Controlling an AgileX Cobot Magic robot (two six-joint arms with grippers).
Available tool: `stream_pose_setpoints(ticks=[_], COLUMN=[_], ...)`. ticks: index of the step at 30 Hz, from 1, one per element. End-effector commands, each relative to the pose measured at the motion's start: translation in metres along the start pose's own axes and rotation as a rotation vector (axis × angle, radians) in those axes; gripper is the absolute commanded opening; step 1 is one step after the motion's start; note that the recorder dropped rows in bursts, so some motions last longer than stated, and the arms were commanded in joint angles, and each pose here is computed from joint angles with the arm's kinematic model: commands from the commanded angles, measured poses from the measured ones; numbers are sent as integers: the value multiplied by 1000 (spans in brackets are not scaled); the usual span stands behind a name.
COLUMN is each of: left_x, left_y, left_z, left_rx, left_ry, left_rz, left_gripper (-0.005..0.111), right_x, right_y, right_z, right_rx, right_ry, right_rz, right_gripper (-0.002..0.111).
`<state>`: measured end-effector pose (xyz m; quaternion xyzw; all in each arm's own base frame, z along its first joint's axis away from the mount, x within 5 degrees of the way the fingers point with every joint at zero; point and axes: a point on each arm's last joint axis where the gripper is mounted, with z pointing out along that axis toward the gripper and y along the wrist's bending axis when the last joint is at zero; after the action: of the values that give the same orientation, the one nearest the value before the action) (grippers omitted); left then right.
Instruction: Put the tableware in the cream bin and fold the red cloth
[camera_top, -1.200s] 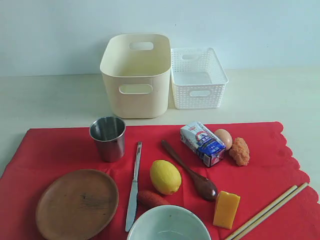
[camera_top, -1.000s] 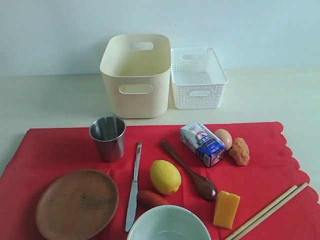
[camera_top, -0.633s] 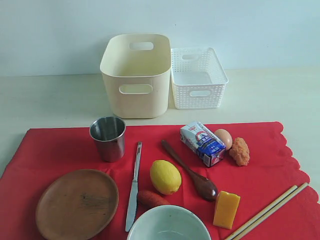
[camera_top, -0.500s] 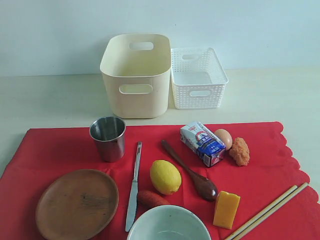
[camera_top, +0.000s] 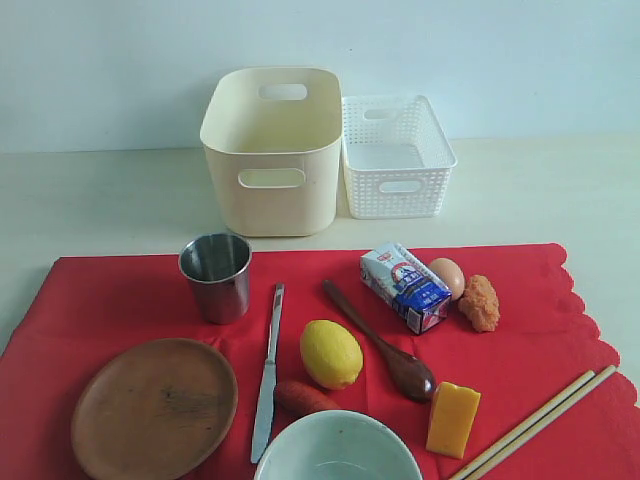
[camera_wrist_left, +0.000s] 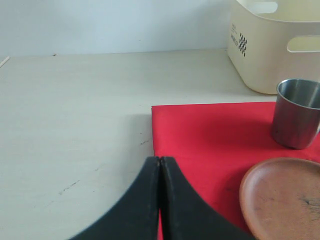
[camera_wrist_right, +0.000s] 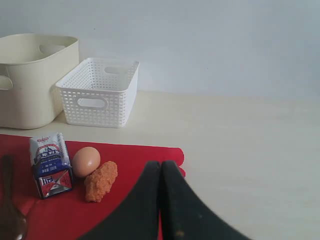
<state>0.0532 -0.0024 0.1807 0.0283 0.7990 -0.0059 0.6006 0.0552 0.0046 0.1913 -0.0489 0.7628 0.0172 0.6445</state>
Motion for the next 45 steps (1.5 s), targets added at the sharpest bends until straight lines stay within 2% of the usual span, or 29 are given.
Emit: stream_pose_setpoints(ticks=[1, 45], left_x=[0, 0], left_y=[0, 0], left_z=[0, 0], left_rx=[3, 3], left_ry=[-12, -12], left_rz=[-12, -12], left_gripper=[0, 0], right_x=[0, -5], right_y=[0, -1], right_z=[0, -1], right_rx=[7, 7], right_ry=[-12, -19], right_rz=[0, -1], right_gripper=[0, 0])
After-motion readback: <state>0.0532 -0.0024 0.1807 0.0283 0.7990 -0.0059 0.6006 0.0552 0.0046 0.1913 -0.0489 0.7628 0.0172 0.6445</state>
